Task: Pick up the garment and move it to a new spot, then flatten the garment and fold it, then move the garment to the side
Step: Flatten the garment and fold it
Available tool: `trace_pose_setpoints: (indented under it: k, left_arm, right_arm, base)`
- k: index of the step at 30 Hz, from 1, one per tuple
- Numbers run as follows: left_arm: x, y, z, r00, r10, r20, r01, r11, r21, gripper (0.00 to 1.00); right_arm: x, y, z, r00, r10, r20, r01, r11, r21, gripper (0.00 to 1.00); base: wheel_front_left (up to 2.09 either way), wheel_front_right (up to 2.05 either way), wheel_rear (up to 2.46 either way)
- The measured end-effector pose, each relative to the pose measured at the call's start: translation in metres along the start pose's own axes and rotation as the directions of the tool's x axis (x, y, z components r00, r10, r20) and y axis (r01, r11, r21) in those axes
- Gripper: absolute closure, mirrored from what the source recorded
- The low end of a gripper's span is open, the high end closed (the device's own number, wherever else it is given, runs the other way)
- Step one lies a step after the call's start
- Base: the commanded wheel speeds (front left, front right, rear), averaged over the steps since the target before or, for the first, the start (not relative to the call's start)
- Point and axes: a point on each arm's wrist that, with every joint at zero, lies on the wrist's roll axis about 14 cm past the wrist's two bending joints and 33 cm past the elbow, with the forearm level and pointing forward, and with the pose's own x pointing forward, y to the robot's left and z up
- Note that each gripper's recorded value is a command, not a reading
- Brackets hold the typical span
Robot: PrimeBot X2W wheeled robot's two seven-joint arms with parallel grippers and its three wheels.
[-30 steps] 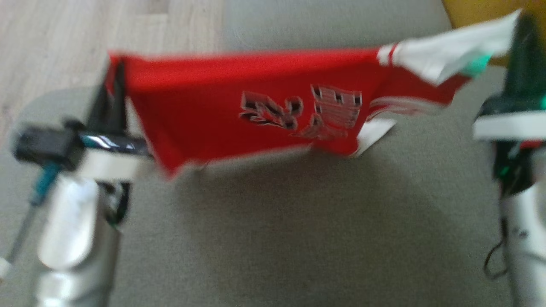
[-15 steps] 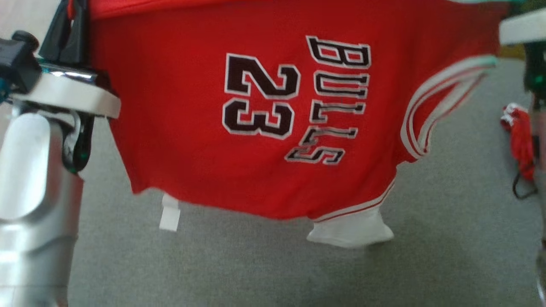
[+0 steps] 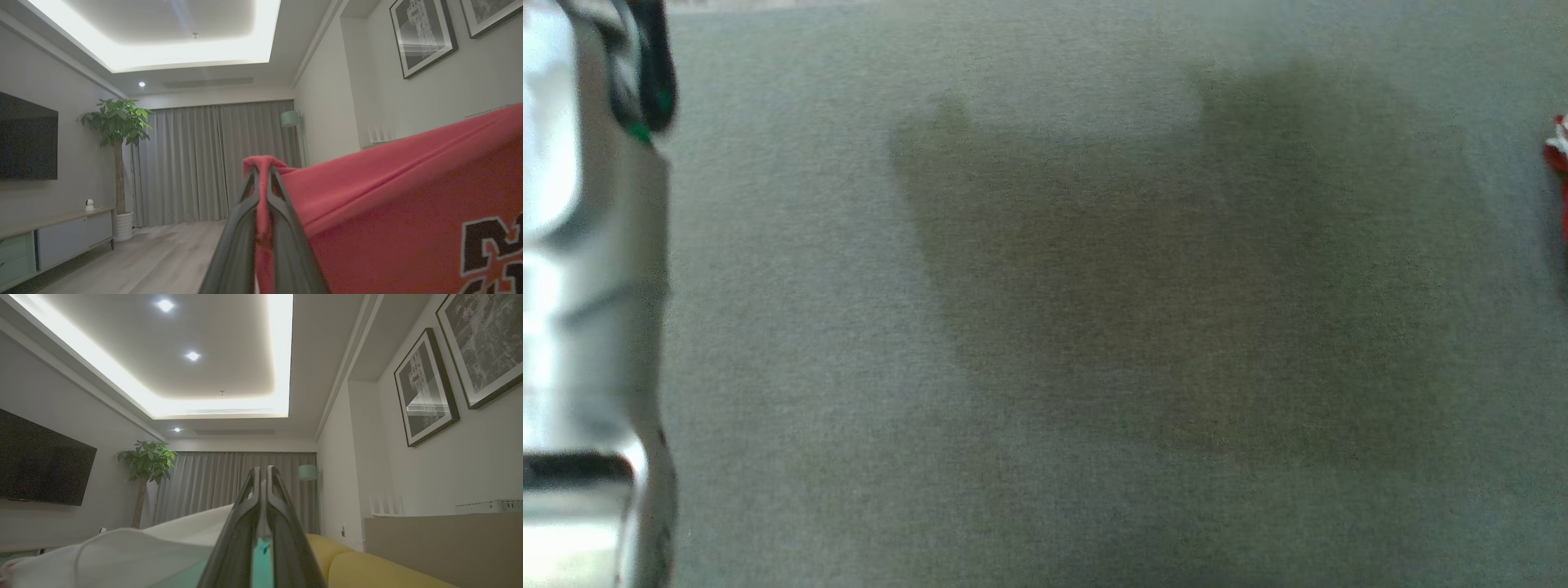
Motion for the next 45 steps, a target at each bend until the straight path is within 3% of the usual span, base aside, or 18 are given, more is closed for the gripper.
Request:
trace_pose_setpoints:
  k: [4,7,9,13,16,18,21,29,33,39,45]
  left_arm:
    - [-0.032,-0.002,-0.056,0.991,0.028,-0.135,-0.036,0.998,-0.056,1.00]
    - [-0.073,-0.011,-0.105,0.963,0.037,-0.267,-0.067,0.992,-0.104,1.00]
    - [-0.109,-0.022,-0.138,0.931,0.039,-0.364,-0.099,0.984,-0.149,1.00]
    - [-0.185,-0.046,-0.185,0.845,0.014,-0.535,-0.146,0.968,-0.205,1.00]
    - [-0.238,-0.060,-0.203,0.775,0.006,-0.632,-0.198,0.952,-0.234,1.00]
    - [-0.268,-0.064,-0.208,0.736,0.006,-0.677,-0.224,0.946,-0.235,1.00]
    - [-0.300,-0.066,-0.206,0.698,0.003,-0.716,-0.238,0.944,-0.227,1.00]
    - [-0.355,-0.081,-0.186,0.657,-0.020,-0.754,-0.250,0.937,-0.243,1.00]
    - [-0.372,-0.085,-0.176,0.650,-0.027,-0.760,-0.247,0.938,-0.245,1.00]
    - [-0.362,-0.080,-0.169,0.677,-0.005,-0.736,-0.252,0.938,-0.238,1.00]
    - [-0.320,-0.075,-0.175,0.723,0.004,-0.691,-0.242,0.938,-0.248,1.00]
  right_arm:
    - [-0.032,-0.007,-0.038,0.995,-0.015,-0.103,0.015,1.000,0.009,1.00]
    - [-0.089,-0.009,-0.095,0.963,-0.034,-0.269,0.054,0.996,0.064,1.00]
    - [-0.142,-0.011,-0.133,0.917,-0.057,-0.394,0.107,0.989,0.106,1.00]
    - [-0.261,-0.015,-0.179,0.778,-0.123,-0.617,0.266,0.953,0.144,1.00]
    - [-0.335,-0.011,-0.185,0.678,-0.150,-0.720,0.352,0.925,0.139,1.00]
    - [-0.369,-0.006,-0.180,0.633,-0.158,-0.758,0.395,0.908,0.141,1.00]
    - [-0.406,0.004,-0.168,0.589,-0.160,-0.792,0.437,0.887,0.145,1.00]
    - [-0.491,0.026,-0.134,0.475,-0.150,-0.867,0.512,0.849,0.134,1.00]
    - [-0.505,0.020,-0.118,0.472,-0.171,-0.865,0.515,0.850,0.113,1.00]
    - [-0.468,0.020,-0.118,0.556,-0.163,-0.815,0.491,0.855,0.164,1.00]
    - [-0.399,0.027,-0.143,0.637,-0.104,-0.764,0.416,0.881,0.227,1.00]
  base:
    - [0.00,0.00,0.00]
    - [0.00,0.00,0.00]
    - [0.00,0.00,0.00]
    - [0.00,0.00,0.00]
    - [0.00,0.00,0.00]
    - [0.00,0.00,0.00]
    - [0.00,0.00,0.00]
    - [0.00,0.00,0.00]
    - [0.00,0.00,0.00]
    - [0.00,0.00,0.00]
    - [0.00,0.00,0.00]
